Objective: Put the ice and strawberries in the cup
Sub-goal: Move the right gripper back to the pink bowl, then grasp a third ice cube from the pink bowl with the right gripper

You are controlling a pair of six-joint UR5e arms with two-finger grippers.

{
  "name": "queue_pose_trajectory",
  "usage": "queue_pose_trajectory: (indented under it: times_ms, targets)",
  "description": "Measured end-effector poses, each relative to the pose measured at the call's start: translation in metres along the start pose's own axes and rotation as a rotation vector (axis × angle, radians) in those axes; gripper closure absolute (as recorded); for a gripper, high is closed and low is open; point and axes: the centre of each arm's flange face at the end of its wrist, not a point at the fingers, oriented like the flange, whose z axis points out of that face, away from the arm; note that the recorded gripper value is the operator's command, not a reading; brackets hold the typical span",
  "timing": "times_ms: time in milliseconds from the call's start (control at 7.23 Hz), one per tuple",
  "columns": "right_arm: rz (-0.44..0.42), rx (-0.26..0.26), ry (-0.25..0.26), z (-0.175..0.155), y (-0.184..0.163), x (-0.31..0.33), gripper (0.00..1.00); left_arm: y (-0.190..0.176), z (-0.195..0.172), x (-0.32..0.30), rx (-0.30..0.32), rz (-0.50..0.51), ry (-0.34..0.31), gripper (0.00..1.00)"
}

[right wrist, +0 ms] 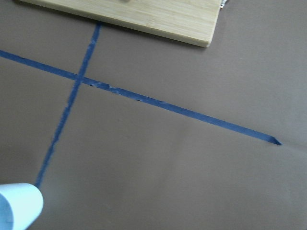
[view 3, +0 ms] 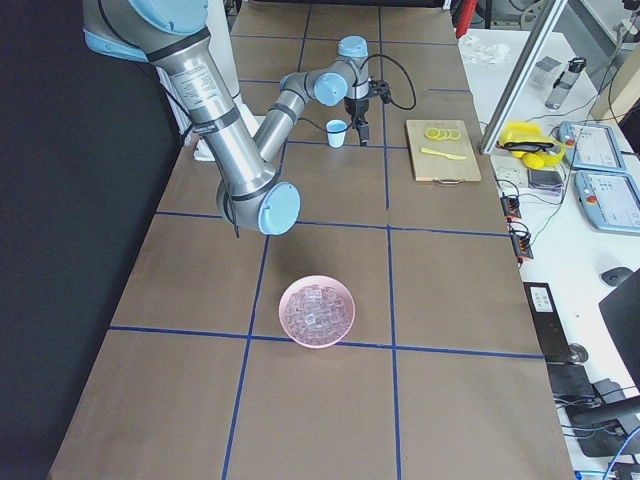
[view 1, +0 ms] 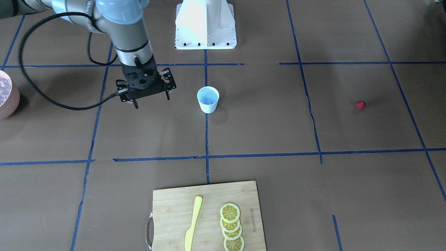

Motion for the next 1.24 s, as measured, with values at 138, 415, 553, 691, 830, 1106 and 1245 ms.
queue_pose_trajectory:
  times_ms: [138, 415, 553, 691, 830, 1106, 1245]
  targets:
    - [-0.035, -0.009, 0.010, -0.009, 0.011, 0.051, 0.00, 0.000, 0.000, 0.000, 0.000, 0.000, 0.000, 0.00]
    - [-0.130, -0.047, 0.057, -0.022, 0.046, 0.163, 0.01, 0.000, 0.000, 0.000, 0.000, 0.000, 0.000, 0.00]
    - [-0.175, -0.078, 0.062, -0.031, 0.066, 0.225, 0.01, 0.000, 0.000, 0.000, 0.001, 0.001, 0.000, 0.00]
    - [-0.211, -0.098, 0.060, -0.035, 0.093, 0.278, 0.01, 0.000, -0.001, 0.001, 0.001, 0.001, 0.000, 0.00]
    - [-0.239, -0.097, 0.060, -0.029, 0.127, 0.324, 0.01, 0.000, -0.001, 0.001, 0.002, 0.002, 0.000, 0.00]
    - [-0.300, -0.063, 0.035, 0.003, 0.191, 0.399, 0.01, 0.000, -0.001, 0.001, 0.003, 0.003, 0.000, 0.00]
    - [-0.347, -0.056, 0.024, 0.021, 0.212, 0.433, 0.01, -0.001, -0.001, 0.001, 0.003, 0.003, 0.000, 0.00]
